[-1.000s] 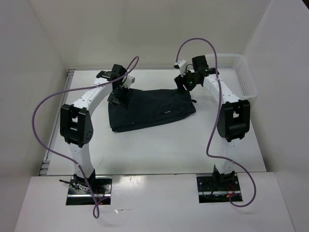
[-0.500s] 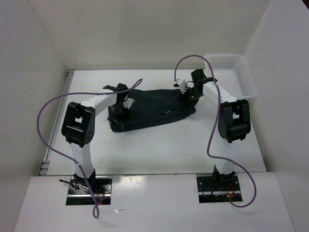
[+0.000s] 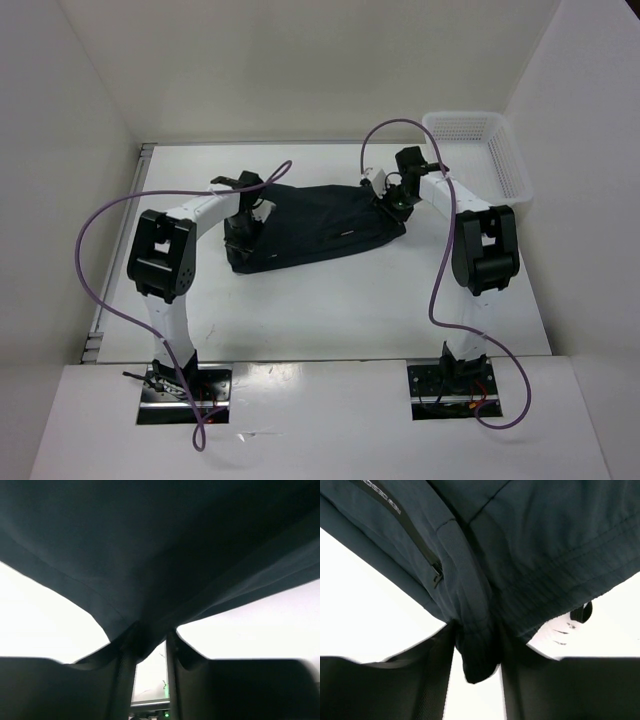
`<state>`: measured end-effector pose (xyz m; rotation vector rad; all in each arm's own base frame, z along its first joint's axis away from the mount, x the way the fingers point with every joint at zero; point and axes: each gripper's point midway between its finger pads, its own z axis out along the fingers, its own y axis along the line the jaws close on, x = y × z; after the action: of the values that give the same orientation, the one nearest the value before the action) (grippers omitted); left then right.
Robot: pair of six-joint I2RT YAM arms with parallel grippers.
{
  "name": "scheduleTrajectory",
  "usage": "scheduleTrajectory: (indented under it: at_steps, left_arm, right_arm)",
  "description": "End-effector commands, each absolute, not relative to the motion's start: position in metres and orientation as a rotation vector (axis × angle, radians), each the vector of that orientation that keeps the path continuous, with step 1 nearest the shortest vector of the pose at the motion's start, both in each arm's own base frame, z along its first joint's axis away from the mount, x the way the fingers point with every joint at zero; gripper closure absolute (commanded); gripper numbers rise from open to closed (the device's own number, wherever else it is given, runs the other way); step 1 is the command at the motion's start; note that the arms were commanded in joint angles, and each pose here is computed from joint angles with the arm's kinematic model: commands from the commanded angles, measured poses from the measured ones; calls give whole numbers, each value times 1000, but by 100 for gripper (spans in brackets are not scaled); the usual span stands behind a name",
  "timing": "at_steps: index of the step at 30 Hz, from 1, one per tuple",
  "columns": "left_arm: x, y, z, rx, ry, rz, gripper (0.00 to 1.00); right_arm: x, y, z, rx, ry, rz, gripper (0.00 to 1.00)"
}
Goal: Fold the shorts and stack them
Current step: Fold the shorts
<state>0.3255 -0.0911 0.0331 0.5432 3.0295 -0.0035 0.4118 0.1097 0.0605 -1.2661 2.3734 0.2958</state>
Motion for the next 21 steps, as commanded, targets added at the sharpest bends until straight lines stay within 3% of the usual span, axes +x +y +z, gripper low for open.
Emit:
scheduleTrajectory:
  at_steps: [1, 2, 3, 4, 5, 8, 11, 13, 16, 21]
  left_arm:
    - [326, -82, 37, 527, 3031, 32, 71]
    - [326, -82, 37, 527, 3031, 32, 76]
    - [326, -80, 33, 528, 3041, 47, 89]
    - [330, -82, 34, 527, 3035, 46, 95]
    - [330, -80, 34, 526, 3034, 63, 99]
    - [347, -75, 45, 500, 2986, 106, 100]
    - [364, -65, 57, 453, 2941, 155, 100]
    - [379, -55, 65, 409, 2910, 190, 100]
    - [381, -56, 68, 407, 2901, 189, 100]
    - [371, -63, 59, 445, 2927, 178, 100]
  right_arm:
    - [414, 102, 73, -1293, 2326, 221, 62]
    - [414, 102, 73, -1293, 2327, 221, 69]
    - [417, 101, 74, -1290, 2323, 203, 75]
    - [417, 101, 74, -1290, 2323, 203, 85]
    - [417, 101, 74, -1290, 2323, 203, 88]
    - [429, 103, 86, -1278, 2282, 182, 96]
    - [442, 106, 103, -1242, 2250, 166, 96]
    - [450, 108, 111, -1235, 2228, 156, 91]
    - [450, 106, 106, -1226, 2247, 152, 80]
    - [447, 106, 102, -1229, 2258, 158, 76]
